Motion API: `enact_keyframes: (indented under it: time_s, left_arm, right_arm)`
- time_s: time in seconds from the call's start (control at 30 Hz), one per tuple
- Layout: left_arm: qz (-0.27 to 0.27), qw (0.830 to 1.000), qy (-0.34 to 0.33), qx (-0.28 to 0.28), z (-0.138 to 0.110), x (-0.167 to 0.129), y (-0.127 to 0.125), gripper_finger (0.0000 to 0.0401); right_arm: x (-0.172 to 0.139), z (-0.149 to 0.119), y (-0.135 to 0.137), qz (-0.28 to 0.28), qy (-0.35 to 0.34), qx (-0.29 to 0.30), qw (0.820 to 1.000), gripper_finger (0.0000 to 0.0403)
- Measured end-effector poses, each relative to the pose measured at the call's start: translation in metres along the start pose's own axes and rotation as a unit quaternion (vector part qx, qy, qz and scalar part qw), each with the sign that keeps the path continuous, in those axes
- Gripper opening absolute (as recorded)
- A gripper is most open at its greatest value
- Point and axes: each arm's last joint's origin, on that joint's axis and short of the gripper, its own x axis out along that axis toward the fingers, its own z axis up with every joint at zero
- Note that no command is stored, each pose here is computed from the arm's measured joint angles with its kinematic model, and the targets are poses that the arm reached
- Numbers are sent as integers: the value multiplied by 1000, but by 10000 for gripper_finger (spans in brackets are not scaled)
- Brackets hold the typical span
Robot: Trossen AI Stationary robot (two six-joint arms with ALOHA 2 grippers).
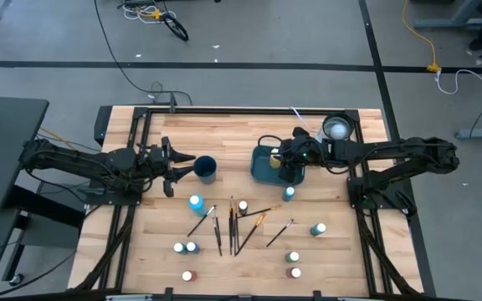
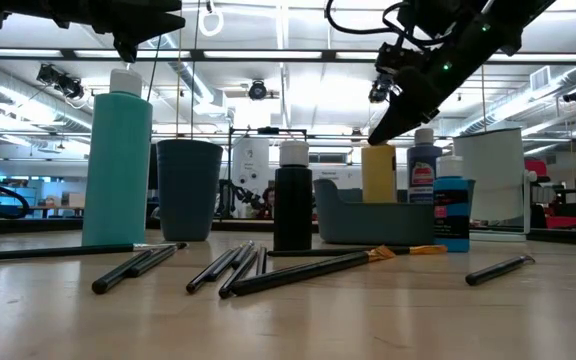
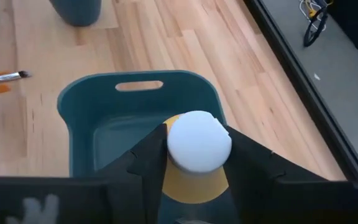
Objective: Pick & Place Paint Supplies
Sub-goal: Put the large yellow paint bottle into the blue bin, then put the large light blue paint bottle into the blue bin
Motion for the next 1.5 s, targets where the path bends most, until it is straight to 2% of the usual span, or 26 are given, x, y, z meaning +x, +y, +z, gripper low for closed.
enact_keyframes:
  time_s: [0.17,0.43,0.73,0.93,1.1,1.2,1.3,1.4,1.5]
  left_arm:
    - [-6,1000,1,0,0,0,0,152]
    - [-14,1000,2,0,0,0,-1,152]
    - [-13,1000,1,1,0,0,-1,152]
    - [-20,999,4,34,-1,0,-1,152]
    - [-81,993,21,80,-4,0,-4,152]
    - [-114,988,20,98,-5,-1,-6,154]
    - [-120,987,26,102,-6,-1,-6,162]
    - [-127,985,51,105,-12,3,-8,176]
    - [-163,977,89,108,-23,11,-12,193]
  right_arm:
    - [0,0,-2,-28,2,1,1000,186]
    - [1,1,-3,-42,-6,-23,999,196]
    - [-11,4,-6,-39,-25,-30,998,215]
    - [-20,11,-8,-37,-63,-20,997,242]
    - [-28,29,2,34,-164,-6,986,242]
    - [-34,42,12,91,-236,5,968,237]
    - [-40,52,21,134,-292,15,947,231]
    - [-42,57,30,167,-327,22,930,226]
    - [-41,59,39,184,-339,18,922,221]
